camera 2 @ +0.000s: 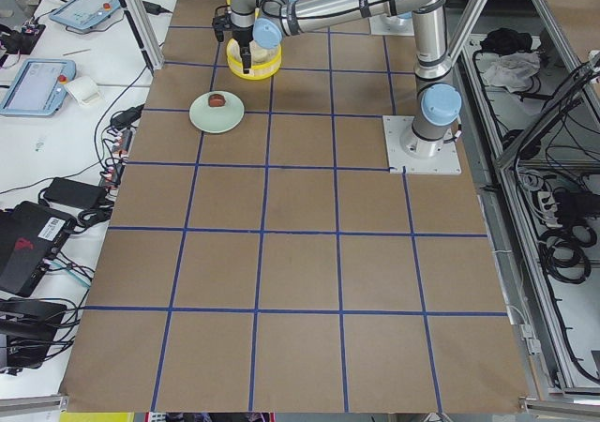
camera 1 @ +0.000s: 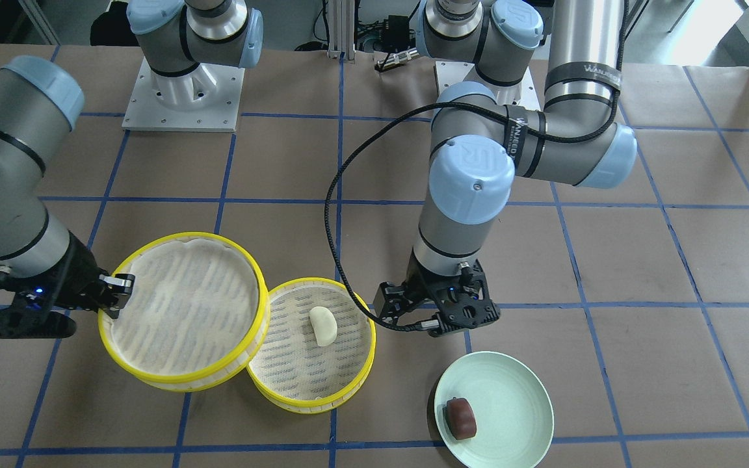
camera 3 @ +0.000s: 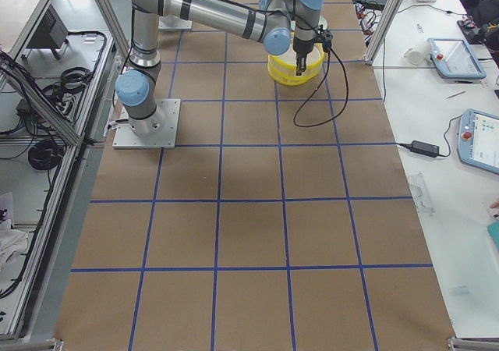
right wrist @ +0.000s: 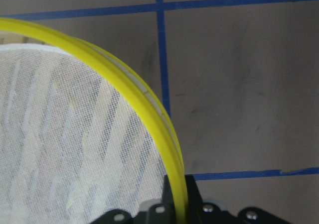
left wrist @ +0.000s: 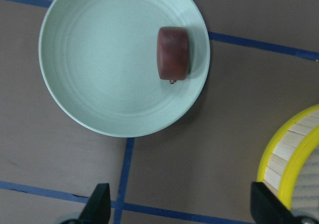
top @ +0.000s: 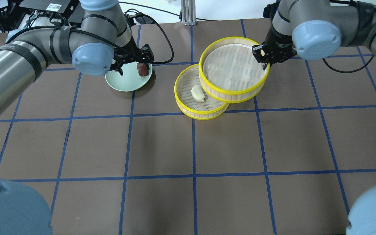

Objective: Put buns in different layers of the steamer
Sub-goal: 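Stack the top tier back with the right gripper while left returns to plate, then grasp the brown bun with the left gripper while the right gripper releases and rises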

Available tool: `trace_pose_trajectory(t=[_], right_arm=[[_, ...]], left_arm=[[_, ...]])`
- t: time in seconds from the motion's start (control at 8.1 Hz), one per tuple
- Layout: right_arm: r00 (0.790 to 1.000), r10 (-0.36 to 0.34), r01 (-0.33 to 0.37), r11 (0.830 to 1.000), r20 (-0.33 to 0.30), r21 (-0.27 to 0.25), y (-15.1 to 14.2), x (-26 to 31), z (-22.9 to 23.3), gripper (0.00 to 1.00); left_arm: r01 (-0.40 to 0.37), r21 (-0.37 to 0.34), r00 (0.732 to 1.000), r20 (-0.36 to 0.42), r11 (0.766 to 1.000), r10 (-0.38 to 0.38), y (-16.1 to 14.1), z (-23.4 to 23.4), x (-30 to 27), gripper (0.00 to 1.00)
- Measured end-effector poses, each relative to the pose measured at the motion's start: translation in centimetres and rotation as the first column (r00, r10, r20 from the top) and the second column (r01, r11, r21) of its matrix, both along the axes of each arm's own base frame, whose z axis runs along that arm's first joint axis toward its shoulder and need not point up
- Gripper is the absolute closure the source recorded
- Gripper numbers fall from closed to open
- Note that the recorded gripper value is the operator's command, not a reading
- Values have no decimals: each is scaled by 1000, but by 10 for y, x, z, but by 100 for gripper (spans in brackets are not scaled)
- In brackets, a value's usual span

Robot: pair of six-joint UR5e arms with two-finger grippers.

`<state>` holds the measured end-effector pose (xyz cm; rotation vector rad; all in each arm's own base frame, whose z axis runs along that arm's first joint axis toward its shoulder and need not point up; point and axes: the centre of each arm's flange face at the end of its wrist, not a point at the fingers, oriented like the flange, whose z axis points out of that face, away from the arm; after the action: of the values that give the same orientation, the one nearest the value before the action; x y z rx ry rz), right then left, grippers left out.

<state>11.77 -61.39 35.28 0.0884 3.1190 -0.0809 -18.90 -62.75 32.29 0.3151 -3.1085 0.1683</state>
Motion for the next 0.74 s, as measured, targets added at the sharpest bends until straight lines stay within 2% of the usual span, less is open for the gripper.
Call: trace_pose_trajectory(t=[0.37, 0.74], right_arm=[[997, -72, 73, 997, 20, -14, 5, 71, -20, 100], [994, -96, 97, 995, 51, -18, -3, 93, -53, 100]], left_arm=[[133, -32, 991, 30, 991, -132, -25, -12, 44, 0], [220, -101, 975, 58, 970, -215, -54, -56, 49, 0]])
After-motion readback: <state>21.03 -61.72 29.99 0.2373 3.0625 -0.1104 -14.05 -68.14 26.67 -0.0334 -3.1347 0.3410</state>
